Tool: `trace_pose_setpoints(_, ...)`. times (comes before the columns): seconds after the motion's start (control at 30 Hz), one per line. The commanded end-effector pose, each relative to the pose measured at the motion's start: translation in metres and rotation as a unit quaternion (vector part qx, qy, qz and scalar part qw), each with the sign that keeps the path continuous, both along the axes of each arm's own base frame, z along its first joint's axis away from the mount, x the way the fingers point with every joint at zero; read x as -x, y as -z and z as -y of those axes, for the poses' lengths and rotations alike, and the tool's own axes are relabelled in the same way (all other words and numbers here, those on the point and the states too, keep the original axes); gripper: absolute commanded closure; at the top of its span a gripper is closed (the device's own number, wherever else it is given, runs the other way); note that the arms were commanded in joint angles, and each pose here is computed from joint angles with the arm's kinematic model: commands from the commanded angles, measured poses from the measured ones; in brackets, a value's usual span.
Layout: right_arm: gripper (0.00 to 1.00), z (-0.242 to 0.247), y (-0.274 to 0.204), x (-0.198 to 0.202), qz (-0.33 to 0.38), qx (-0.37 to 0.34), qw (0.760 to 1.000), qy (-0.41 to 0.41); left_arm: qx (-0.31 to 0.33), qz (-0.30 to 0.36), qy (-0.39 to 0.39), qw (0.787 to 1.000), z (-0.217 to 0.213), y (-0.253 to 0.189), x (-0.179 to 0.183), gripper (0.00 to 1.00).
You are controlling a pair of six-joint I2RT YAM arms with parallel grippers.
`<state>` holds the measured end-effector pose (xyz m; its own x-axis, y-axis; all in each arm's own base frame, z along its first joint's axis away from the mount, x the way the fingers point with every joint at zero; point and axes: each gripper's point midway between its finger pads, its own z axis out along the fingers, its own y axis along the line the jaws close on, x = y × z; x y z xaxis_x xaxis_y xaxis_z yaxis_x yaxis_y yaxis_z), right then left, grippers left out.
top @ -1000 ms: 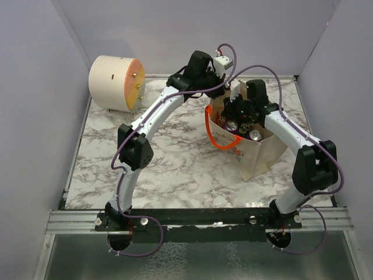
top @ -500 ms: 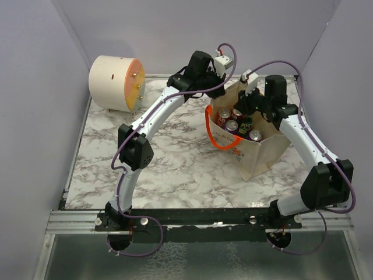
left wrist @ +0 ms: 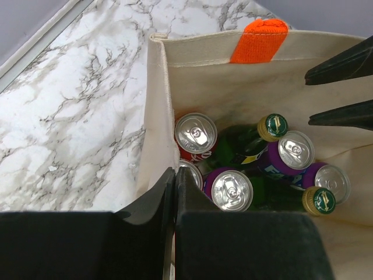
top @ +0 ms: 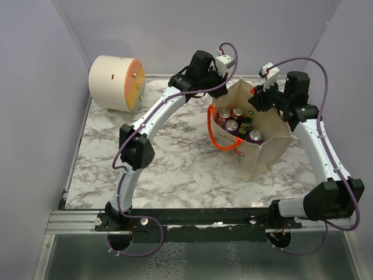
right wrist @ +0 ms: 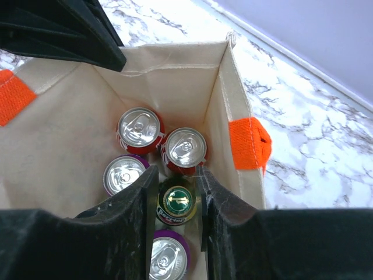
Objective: Place the beverage into the canvas bag
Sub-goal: Place the drink in the canvas bag, then reset both arms
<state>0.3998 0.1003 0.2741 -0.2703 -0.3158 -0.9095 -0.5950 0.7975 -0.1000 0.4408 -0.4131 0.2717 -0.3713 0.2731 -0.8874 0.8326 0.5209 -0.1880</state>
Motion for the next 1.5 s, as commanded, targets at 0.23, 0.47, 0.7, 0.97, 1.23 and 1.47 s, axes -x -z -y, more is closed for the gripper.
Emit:
trace_pose_setpoints(0.23, 0.6, 0.01, -0.04, 0.028, 0.031, -0.027, 0.999, 0.018, 0.069, 0.087, -0.01, 0.994, 0.031, -0.067, -0.003, 1.0)
trace_pose_setpoints(0.47, 0.5, 0.024, -0.048, 0.034, 0.038, -0.035, 0.998, 0.045, 0.041, 0.108, -0.043, 0.992, 0.018, -0.068, -0.008, 1.0)
trace_pose_setpoints(0.7, 0.27, 0.05, -0.06, 0.034, 0.046, -0.051, 0.991, 0.115, 0.008, 0.142, -0.049, 0.989, 0.004, -0.075, -0.008, 0.68)
trace_pose_setpoints(0.97, 0.1, 0.07, -0.065, 0.039, 0.055, -0.043, 0.983, 0.17, -0.007, 0.182, -0.048, 0.982, -0.012, -0.1, 0.0, 0.42)
trace_pose_setpoints(1.23, 0.0, 0.084, -0.068, 0.035, 0.053, -0.032, 0.976, 0.208, -0.049, 0.214, -0.101, 0.97, -0.043, -0.113, -0.005, 0.06)
trace_pose_setpoints(1.47, 0.0, 0.094, -0.064, 0.018, 0.031, -0.014, 0.972, 0.232, -0.092, 0.246, -0.171, 0.95, -0.079, -0.123, -0.012, 0.01)
